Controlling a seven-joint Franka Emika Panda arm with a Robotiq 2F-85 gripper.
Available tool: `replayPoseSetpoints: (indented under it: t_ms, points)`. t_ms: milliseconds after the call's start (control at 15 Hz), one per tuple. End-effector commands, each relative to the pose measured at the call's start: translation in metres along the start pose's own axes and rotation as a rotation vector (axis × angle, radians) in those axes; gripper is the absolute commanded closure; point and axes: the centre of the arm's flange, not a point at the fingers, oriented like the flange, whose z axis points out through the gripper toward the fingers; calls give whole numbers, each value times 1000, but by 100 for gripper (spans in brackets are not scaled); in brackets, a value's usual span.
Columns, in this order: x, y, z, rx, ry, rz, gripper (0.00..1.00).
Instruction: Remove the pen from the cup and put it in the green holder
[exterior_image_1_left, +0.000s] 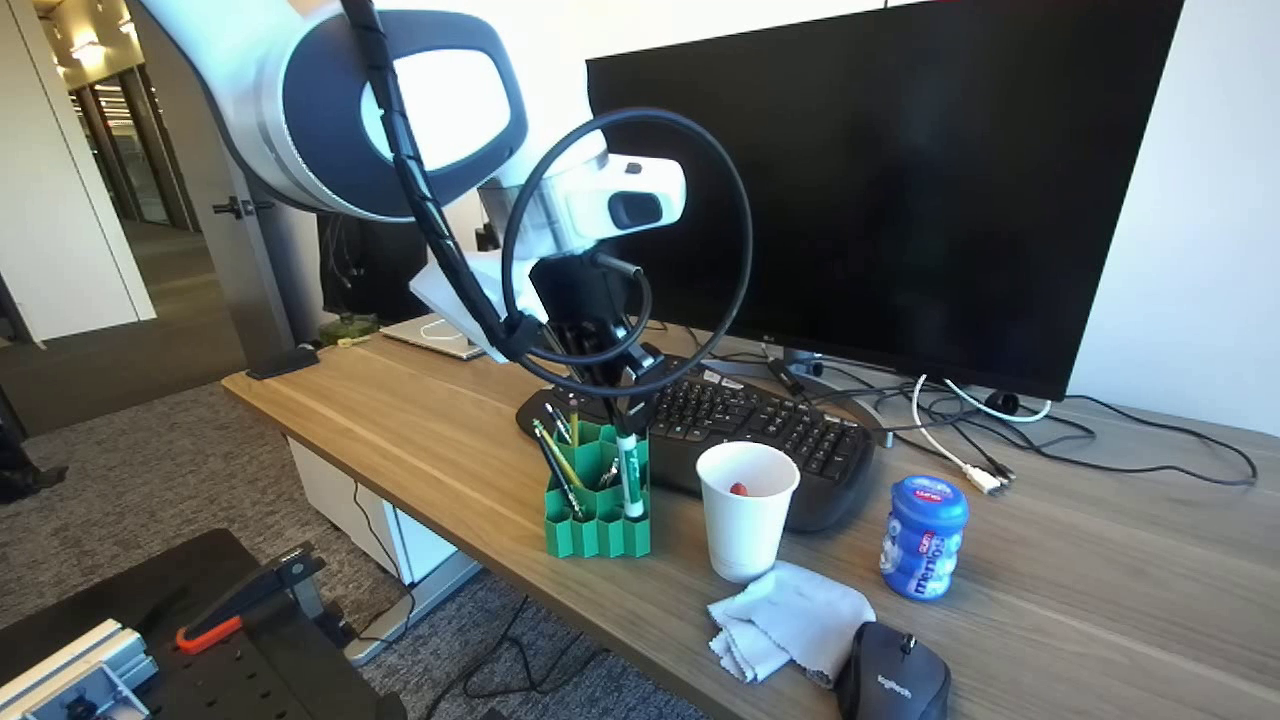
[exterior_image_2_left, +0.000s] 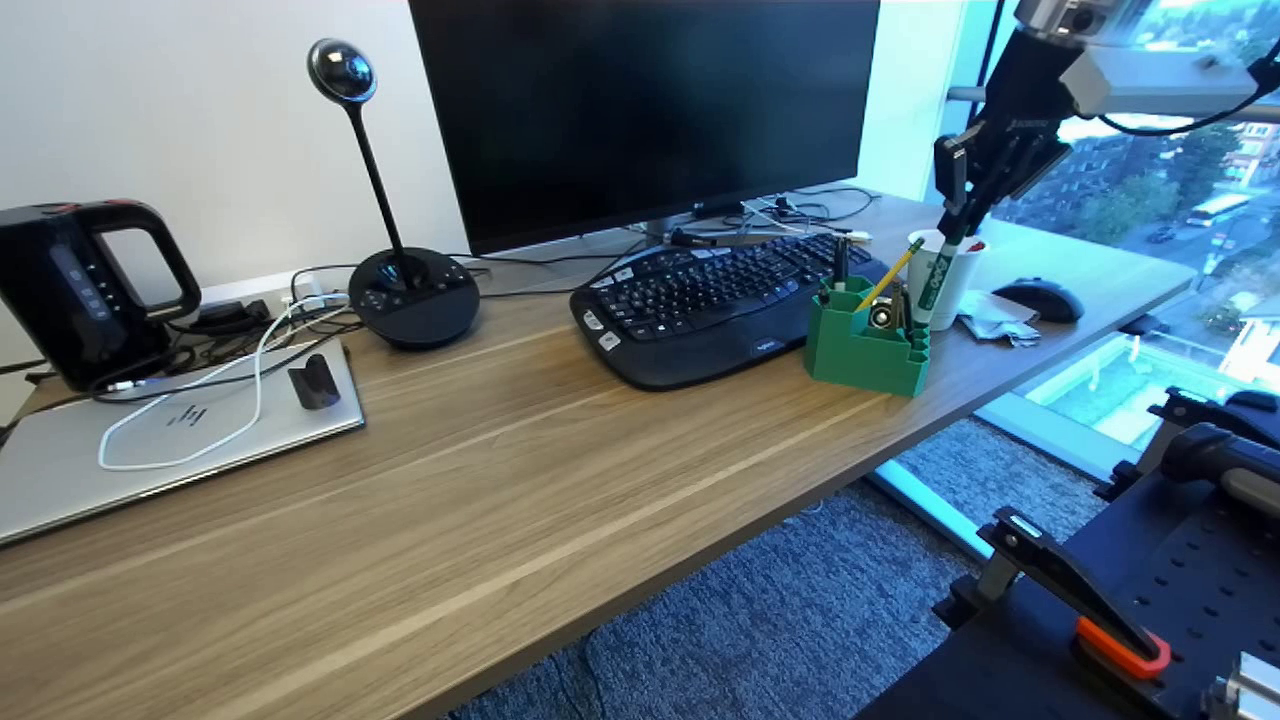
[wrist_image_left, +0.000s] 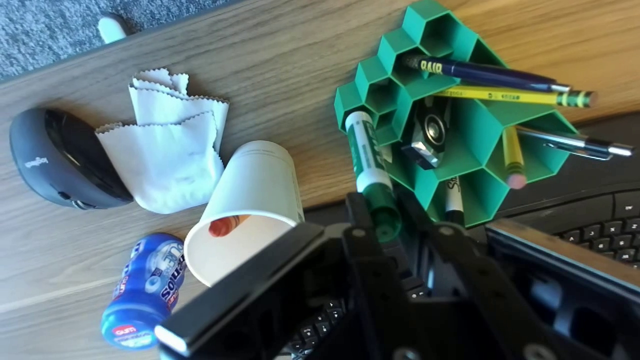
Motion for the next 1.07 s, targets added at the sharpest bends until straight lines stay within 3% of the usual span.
replayPoseSetpoints:
  t_ms: [0, 1000]
  points:
    - [1, 5, -4, -3, -7, -1, 95]
    - [-4, 8, -1, -12, -20, 1, 95]
